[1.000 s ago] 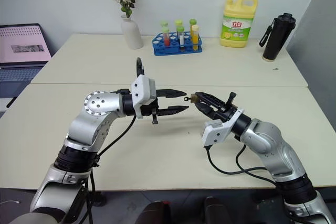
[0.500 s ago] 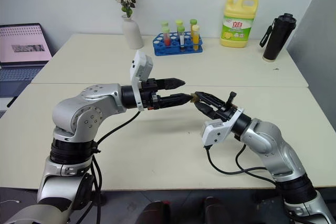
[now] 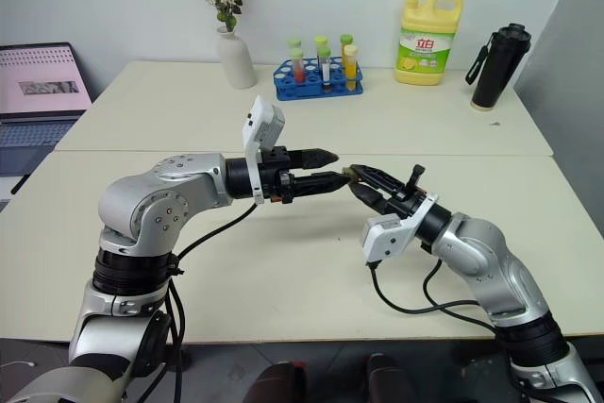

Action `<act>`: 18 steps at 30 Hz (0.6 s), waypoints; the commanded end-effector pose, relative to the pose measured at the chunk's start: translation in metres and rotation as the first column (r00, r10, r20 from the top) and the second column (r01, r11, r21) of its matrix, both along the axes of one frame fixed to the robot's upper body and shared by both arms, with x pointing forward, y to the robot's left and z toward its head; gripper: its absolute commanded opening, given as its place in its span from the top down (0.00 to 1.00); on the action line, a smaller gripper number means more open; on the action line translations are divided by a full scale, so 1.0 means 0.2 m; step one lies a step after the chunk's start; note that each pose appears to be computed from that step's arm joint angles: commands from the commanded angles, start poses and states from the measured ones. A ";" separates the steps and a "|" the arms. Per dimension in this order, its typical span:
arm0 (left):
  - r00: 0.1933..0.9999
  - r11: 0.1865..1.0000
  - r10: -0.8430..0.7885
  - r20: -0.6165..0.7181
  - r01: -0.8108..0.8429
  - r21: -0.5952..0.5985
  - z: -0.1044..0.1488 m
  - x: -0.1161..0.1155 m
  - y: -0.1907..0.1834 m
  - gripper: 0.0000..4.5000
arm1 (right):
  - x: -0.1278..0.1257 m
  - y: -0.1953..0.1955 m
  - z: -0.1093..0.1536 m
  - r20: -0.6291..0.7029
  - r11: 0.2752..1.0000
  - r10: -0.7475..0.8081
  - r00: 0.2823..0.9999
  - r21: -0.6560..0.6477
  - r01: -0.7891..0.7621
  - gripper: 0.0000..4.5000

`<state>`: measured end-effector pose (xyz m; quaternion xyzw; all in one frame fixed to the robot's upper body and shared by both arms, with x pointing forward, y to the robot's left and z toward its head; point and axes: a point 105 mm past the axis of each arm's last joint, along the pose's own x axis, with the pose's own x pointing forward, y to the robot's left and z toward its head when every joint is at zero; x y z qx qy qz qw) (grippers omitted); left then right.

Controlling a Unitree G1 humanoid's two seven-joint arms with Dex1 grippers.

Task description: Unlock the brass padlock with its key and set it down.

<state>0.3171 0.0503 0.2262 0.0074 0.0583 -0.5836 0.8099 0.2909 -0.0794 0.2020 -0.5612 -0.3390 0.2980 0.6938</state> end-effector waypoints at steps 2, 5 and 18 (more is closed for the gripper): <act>0.998 0.999 -0.044 0.046 0.044 0.005 0.04 -0.03 -0.03 0.65 | -0.04 0.02 0.09 0.059 0.999 0.035 0.998 0.024 -0.037 0.80; 0.998 0.999 -0.054 0.041 0.053 0.010 0.03 -0.04 -0.04 0.87 | -0.04 0.03 0.09 0.062 0.999 0.039 0.997 0.022 -0.041 0.80; 0.998 0.999 -0.040 0.045 0.040 0.000 0.03 -0.03 -0.04 0.96 | -0.04 0.03 0.09 0.054 0.999 0.044 0.998 0.013 -0.045 0.80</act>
